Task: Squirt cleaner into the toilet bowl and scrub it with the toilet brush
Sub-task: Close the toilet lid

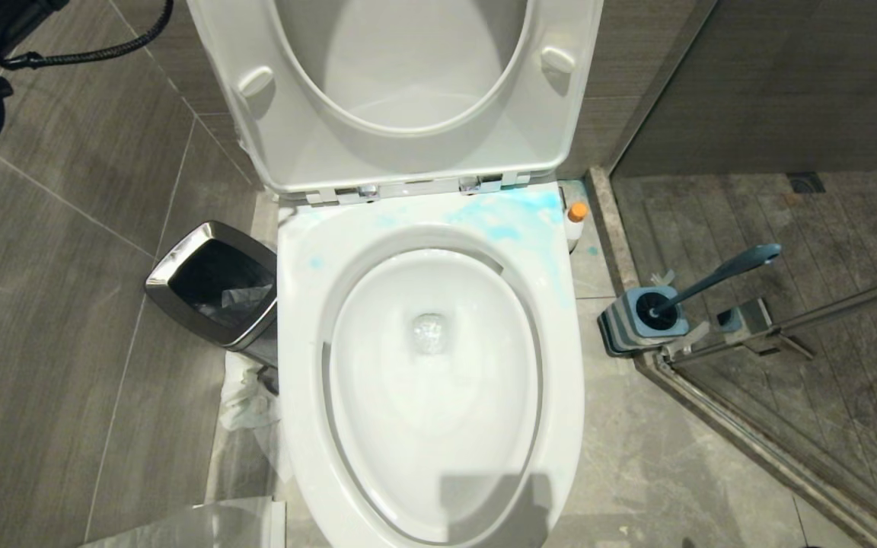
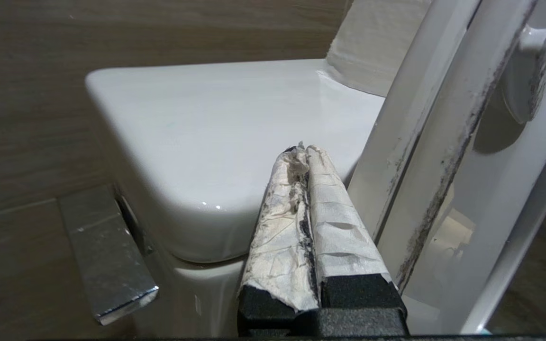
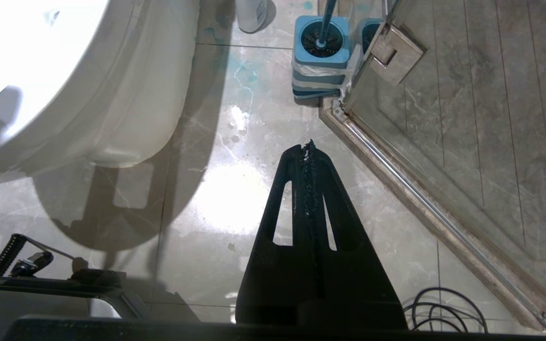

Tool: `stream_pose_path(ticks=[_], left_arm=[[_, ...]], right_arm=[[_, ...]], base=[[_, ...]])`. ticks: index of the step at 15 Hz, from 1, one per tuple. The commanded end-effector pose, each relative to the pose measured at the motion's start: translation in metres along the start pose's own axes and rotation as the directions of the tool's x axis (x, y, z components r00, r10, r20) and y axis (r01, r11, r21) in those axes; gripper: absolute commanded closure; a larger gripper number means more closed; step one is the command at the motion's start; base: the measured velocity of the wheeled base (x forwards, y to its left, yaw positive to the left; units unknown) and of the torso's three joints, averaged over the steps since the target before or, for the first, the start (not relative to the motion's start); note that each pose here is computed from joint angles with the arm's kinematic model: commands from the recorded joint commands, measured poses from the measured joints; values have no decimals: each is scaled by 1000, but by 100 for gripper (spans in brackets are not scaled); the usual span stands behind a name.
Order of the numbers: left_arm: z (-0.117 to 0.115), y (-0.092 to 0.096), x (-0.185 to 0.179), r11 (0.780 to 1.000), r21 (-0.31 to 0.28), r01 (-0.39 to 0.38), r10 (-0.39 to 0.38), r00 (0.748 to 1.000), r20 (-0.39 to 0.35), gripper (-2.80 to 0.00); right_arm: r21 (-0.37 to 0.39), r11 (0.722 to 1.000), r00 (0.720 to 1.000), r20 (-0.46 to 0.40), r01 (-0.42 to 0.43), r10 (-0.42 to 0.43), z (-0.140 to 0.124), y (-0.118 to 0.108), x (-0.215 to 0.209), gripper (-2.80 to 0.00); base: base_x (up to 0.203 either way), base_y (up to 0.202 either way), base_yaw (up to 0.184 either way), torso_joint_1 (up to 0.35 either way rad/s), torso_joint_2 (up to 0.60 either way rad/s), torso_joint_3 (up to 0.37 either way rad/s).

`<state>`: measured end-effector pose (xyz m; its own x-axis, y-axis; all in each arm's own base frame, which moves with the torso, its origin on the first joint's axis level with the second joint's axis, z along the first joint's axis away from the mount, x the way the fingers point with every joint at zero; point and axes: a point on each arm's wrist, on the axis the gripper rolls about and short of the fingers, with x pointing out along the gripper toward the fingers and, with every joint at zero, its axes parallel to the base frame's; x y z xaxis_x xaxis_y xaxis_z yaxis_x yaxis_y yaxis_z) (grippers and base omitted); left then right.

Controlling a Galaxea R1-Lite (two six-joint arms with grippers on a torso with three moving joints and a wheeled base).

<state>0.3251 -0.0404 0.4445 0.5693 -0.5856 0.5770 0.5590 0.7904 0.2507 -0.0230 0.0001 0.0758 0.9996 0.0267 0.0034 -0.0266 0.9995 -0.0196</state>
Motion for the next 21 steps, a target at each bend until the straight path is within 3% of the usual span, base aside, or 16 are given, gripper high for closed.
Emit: stream_pose_path(ticks=[1,3,4,6,8,9,12,15,16,18,21], left_arm=[[2,-3,-1,994,-101,49,-51,999,-17,0],[12,-8,-5,965,-247,90,-98,995,-20,0],[19,-12,-9,935,-339,109,-126,992,-27,0],[38,-22,-20,851,-511,123,-177,982,-59,0],[53,-35,-40,758,-642,119,-245,963,-111,0],[58,-40,-53,721,-685,103,-270,952,-141,0],[74,-66,-105,625,-779,-49,-265,925,-271,0],[78,-97,-154,508,-835,-211,-293,869,-398,0],[76,-100,-162,482,-839,-254,-295,854,-429,0],[76,-102,-165,469,-840,-273,-296,847,-440,0],[75,-101,-164,470,-840,-272,-297,847,-440,0]], right_arm=[[0,1000,1000,0,-1,1,0,0,0,0],[0,1000,1000,0,-1,1,0,0,0,0],[0,1000,1000,0,-1,1,0,0,0,0],[0,1000,1000,-1,-1,1,0,0,0,0],[0,1000,1000,-1,-1,1,0,0,0,0],[0,1000,1000,0,-1,1,0,0,0,0],[0,1000,1000,0,-1,1,0,0,0,0],[0,1000,1000,-2,-1,1,0,0,0,0],[0,1000,1000,-2,-1,1,0,0,0,0],[0,1000,1000,-2,-1,1,0,0,0,0],[0,1000,1000,-2,-1,1,0,0,0,0]], base=[[0,0,0,0,0,0],[0,0,0,0,0,0],[0,0,0,0,0,0],[0,0,0,0,0,0],[0,0,0,0,0,0],[0,0,0,0,0,0],[0,0,0,0,0,0],[0,0,0,0,0,0],[0,0,0,0,0,0],[0,0,0,0,0,0],[0,0,0,0,0,0]])
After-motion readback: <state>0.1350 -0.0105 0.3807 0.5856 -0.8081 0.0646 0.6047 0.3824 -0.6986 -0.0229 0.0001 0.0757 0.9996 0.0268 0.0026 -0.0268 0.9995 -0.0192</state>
